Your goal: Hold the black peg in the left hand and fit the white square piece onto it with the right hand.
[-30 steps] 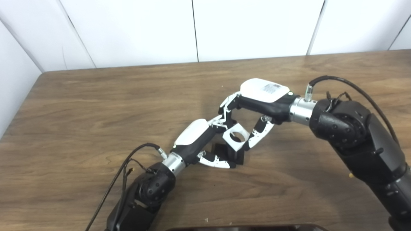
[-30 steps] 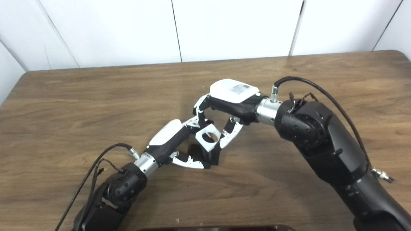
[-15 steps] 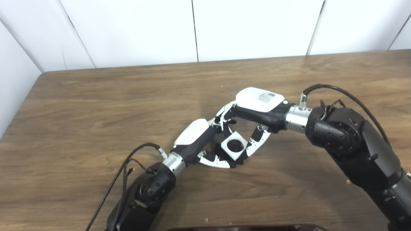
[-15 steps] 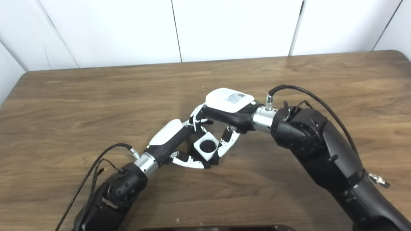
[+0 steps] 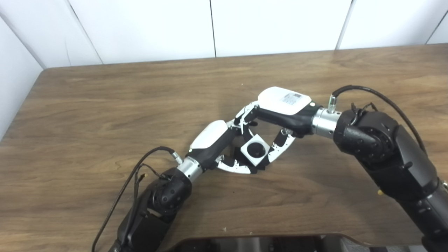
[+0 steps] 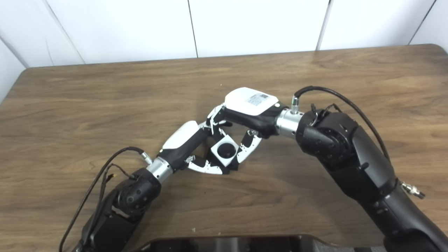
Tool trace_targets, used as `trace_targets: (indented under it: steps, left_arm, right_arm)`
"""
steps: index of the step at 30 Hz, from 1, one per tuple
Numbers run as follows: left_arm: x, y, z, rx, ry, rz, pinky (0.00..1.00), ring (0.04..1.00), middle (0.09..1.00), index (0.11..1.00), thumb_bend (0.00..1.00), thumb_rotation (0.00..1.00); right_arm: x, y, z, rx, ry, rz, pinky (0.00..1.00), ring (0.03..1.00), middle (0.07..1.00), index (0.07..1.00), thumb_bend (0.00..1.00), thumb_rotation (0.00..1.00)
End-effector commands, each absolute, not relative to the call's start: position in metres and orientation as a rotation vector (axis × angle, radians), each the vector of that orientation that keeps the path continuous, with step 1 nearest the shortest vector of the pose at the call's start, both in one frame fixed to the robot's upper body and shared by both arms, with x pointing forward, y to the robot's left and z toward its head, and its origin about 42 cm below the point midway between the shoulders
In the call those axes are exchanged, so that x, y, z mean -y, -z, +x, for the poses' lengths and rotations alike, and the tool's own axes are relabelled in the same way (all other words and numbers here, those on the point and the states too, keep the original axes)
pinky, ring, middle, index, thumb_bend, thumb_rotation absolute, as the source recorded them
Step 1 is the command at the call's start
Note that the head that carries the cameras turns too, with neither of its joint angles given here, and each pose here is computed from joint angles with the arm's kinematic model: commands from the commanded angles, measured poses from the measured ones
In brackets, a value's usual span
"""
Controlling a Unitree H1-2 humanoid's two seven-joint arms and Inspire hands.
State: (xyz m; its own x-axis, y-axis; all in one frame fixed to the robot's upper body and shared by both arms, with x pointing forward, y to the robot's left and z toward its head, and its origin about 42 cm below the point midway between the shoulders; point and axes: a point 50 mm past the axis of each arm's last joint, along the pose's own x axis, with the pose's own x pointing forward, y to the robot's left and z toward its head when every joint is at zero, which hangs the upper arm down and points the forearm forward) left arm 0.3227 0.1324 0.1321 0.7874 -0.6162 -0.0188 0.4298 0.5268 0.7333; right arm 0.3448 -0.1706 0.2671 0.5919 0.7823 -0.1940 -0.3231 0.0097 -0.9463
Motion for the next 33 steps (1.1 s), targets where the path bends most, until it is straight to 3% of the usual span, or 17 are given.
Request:
trace_targets:
  steps: [1,23,33]
  left_arm:
    - [-0.137,-0.110,0.312,0.140,0.694,0.860,0.92,0.972,0.893,0.491,0.52,0.08]
    - [-0.134,-0.111,0.310,0.137,0.698,0.860,0.93,0.972,0.894,0.491,0.52,0.07]
    - [-0.134,-0.110,0.311,0.132,0.702,0.862,0.93,0.975,0.895,0.491,0.52,0.07]
  right_arm:
    - [0.172,-0.275,0.353,0.462,-0.895,-1.322,0.69,0.789,0.769,0.483,0.52,0.13]
    - [0.179,-0.254,0.366,0.370,-0.849,-1.318,0.67,0.795,0.774,0.484,0.52,0.14]
    - [0.180,-0.256,0.365,0.380,-0.851,-1.334,0.67,0.796,0.771,0.483,0.52,0.14]
